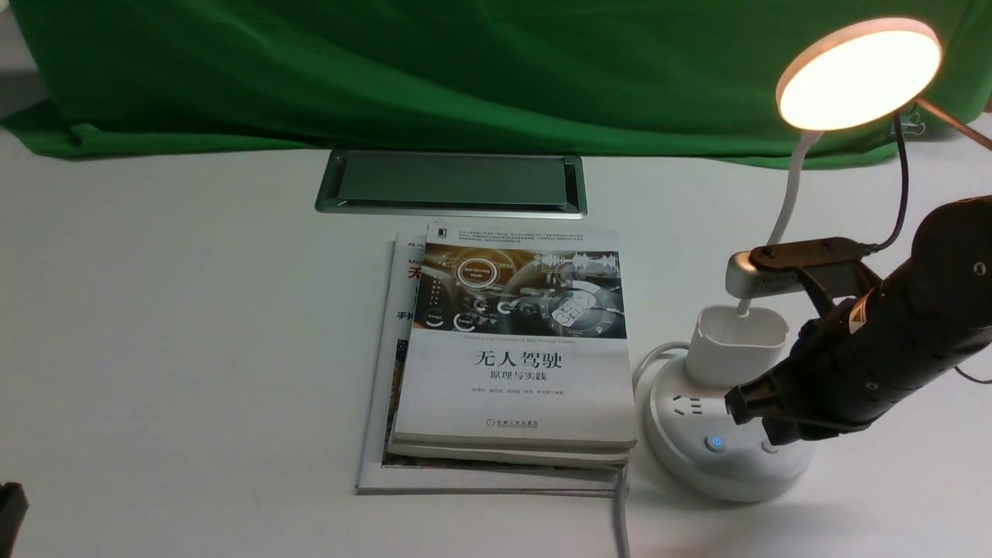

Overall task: Turn off the desk lamp on the white desktop by hand.
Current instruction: 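Press the power button on the lamp base to turn the lamp off with the right gripper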

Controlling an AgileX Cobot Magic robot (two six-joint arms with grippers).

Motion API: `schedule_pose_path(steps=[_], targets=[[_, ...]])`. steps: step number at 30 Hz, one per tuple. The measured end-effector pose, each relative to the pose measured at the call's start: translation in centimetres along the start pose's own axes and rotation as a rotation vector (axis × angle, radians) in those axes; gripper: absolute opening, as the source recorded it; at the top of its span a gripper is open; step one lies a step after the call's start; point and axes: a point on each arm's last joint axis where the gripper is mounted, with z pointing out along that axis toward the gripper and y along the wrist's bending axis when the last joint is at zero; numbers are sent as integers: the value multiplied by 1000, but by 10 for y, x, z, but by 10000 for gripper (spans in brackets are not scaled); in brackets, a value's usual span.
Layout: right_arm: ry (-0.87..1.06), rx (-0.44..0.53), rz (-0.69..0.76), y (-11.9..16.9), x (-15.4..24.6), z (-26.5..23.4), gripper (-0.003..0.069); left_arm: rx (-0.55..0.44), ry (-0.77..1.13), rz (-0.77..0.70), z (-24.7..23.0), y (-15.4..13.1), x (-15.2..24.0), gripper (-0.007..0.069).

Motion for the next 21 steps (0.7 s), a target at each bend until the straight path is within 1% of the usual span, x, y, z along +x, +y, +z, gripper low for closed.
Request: schedule_pose_path(steps=[12, 18, 21], targets=[[45, 11, 16, -7, -4, 27, 46, 0, 0, -1, 0, 0, 0, 20], [45, 10, 16, -7, -5, 27, 46, 0, 0, -1, 0, 0, 0, 20], [23, 9, 3, -7, -5, 19, 46, 0, 0, -1, 0, 0, 0, 20]])
